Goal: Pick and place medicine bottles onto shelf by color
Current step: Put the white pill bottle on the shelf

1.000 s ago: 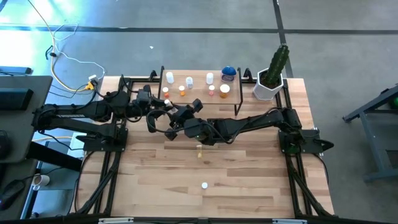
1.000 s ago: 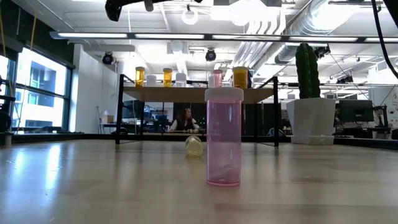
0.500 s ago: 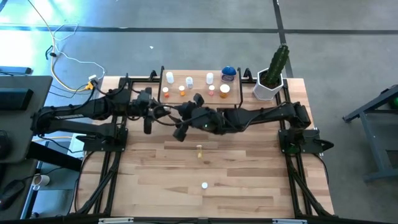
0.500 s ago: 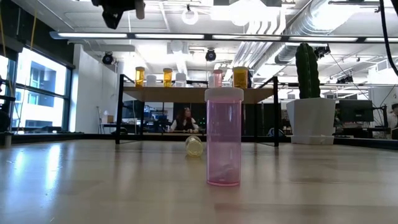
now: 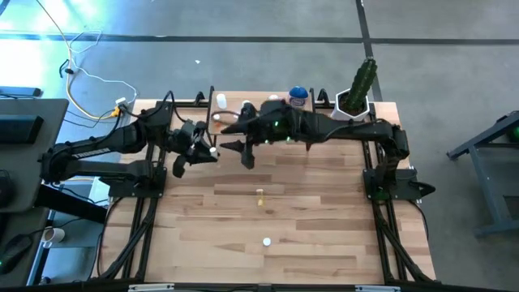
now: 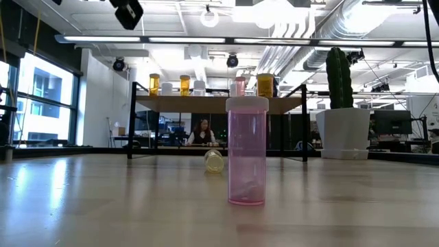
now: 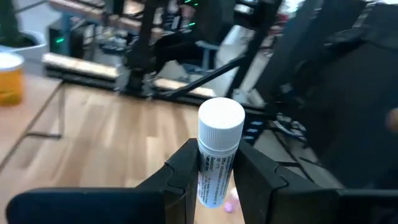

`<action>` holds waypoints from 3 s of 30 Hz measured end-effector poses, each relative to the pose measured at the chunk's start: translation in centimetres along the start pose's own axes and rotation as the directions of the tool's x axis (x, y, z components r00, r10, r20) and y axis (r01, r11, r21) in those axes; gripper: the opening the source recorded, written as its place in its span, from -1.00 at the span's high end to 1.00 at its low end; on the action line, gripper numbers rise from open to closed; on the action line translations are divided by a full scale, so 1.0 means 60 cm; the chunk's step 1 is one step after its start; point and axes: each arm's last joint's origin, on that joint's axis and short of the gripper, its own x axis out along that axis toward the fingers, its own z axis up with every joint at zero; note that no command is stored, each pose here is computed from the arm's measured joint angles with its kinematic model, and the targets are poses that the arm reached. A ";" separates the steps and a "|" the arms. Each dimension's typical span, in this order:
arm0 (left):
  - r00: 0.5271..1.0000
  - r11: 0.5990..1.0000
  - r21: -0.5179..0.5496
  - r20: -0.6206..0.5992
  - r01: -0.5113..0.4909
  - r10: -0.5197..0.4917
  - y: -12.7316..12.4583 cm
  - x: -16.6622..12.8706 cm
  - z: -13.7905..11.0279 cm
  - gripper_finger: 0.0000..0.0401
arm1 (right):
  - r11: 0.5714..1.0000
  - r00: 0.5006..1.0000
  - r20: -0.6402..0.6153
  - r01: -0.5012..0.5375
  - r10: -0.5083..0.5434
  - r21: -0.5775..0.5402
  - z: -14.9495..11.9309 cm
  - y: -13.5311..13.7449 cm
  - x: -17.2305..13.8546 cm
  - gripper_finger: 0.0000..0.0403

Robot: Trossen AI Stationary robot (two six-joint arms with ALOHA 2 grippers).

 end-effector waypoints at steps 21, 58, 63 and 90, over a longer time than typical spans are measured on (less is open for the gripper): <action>0.945 0.950 -0.009 0.106 0.313 -0.310 0.050 0.102 0.023 0.63 | 0.821 0.823 0.041 -0.568 0.567 0.061 -0.003 -0.104 -0.035 0.09; 0.898 0.901 0.009 0.078 0.434 -0.434 0.103 0.151 0.094 0.63 | 0.733 0.747 0.006 -0.653 0.665 0.190 -0.015 -0.113 -0.044 0.29; 0.897 0.901 0.022 0.080 0.434 -0.434 0.103 0.150 0.095 0.63 | 0.730 0.746 0.004 -0.653 0.666 0.201 -0.016 -0.113 -0.044 0.45; 0.895 0.898 0.012 0.075 0.441 -0.440 0.106 0.146 0.096 0.63 | 0.765 0.788 0.013 -0.600 0.615 0.235 -0.010 -0.107 -0.039 0.24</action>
